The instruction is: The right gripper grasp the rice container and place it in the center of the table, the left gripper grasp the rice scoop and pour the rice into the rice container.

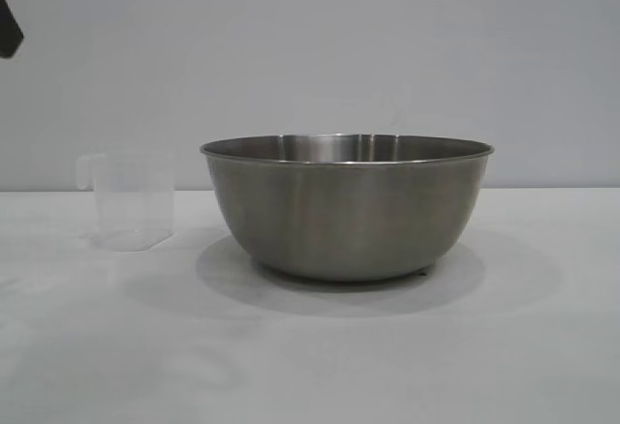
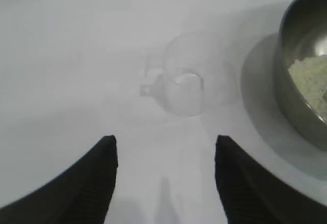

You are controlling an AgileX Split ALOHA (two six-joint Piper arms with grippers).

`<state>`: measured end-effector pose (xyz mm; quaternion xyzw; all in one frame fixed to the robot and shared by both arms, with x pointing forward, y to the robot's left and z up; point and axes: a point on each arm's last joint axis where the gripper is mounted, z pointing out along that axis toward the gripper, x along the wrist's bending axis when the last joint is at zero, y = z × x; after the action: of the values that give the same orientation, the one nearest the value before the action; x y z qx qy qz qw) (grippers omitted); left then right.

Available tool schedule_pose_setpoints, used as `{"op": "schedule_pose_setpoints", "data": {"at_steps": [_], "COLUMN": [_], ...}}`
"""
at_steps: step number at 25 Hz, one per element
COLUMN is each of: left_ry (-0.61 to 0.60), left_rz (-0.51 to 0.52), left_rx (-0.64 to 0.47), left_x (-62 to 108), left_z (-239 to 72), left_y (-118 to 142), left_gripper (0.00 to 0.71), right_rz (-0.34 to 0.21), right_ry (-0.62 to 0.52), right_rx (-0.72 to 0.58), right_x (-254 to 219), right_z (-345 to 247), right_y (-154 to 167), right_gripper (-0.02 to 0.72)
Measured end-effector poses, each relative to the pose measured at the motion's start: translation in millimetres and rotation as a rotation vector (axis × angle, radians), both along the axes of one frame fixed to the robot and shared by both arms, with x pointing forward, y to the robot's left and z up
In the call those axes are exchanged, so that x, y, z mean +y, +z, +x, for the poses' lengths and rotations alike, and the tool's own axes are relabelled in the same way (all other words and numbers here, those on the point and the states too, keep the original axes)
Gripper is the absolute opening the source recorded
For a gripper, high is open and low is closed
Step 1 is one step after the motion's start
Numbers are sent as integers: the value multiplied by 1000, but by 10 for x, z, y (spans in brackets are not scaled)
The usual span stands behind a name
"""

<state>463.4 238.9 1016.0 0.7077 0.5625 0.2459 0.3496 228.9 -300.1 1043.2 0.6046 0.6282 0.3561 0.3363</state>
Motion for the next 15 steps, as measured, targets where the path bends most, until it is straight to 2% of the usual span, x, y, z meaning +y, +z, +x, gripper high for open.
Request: {"op": "schedule_pose_setpoints", "data": {"at_steps": [3,7,15], "left_ry": [-45,-94,-133], "left_rz": [42,81,93], "left_rx": [39,36,-30], "left_x": [20,73,219], "left_z": [-124,-358,-948], "left_y": [195,405,723], "left_gripper": [370,370,370], "right_rz": [0,0,0], "right_ry": [0,0,0], "right_rx": [0,0,0], "right_x": [0,0,0], "right_z": [0,0,0], "right_y": [0,0,0], "right_gripper": [505,505,505]}}
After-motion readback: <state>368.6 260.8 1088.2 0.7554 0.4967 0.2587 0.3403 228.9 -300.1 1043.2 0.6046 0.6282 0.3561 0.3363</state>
